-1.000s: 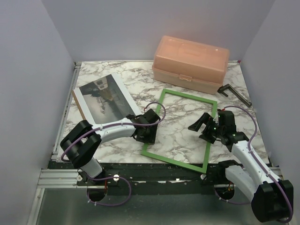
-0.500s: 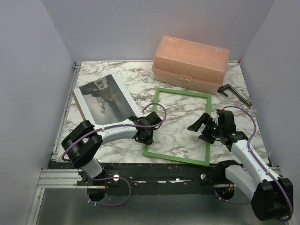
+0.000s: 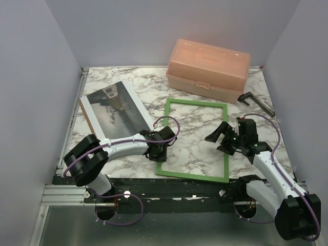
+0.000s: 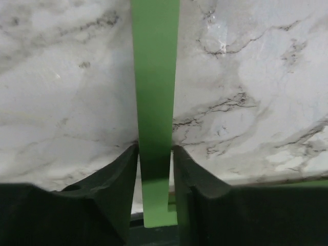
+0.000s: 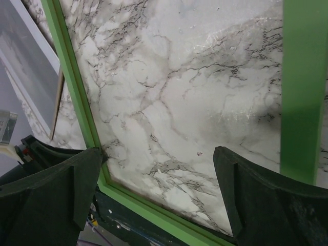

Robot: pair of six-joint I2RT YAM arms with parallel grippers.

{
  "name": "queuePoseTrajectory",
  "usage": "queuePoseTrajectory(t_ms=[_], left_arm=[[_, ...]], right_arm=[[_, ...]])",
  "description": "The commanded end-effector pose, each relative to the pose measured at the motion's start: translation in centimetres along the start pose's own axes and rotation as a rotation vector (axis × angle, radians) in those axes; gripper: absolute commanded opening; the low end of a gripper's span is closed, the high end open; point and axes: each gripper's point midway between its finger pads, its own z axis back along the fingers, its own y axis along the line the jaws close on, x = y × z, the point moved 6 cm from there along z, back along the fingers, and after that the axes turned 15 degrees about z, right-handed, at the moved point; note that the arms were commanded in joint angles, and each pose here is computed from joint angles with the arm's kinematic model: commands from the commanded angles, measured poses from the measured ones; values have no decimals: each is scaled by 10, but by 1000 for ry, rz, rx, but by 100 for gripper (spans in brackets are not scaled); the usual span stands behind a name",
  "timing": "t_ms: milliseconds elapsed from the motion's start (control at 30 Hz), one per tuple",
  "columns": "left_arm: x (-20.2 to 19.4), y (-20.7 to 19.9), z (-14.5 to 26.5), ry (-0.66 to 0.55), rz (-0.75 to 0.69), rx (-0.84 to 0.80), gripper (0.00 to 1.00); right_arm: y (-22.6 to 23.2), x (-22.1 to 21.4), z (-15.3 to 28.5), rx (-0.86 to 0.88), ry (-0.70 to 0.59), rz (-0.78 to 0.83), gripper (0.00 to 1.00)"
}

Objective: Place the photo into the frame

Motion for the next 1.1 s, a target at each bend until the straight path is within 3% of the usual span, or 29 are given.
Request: queuePoseTrajectory(t_ms=[0, 67, 133, 300, 500, 800, 1067], left_arm=[[-17, 0, 10, 64, 32, 19, 50], [-18, -2, 14, 59, 31, -5, 70], [-18, -3, 20, 52, 40, -30, 81], [-14, -10, 40, 29, 44, -136, 91], [-10, -21, 59, 22, 46, -328, 98], [-3, -3, 68, 18, 154, -572, 99], [11, 28, 87, -127, 229, -698, 99]], right_arm=[[7, 4, 4, 25, 22, 26, 100], [7, 4, 3, 28, 22, 28, 100], [7, 4, 2, 35, 26, 27, 100], [11, 5, -2, 74, 42, 22, 100], [15, 10, -8, 90, 63, 18, 100], [26, 16, -19, 105, 94, 22, 100], [57, 7, -44, 135, 162, 71, 100]])
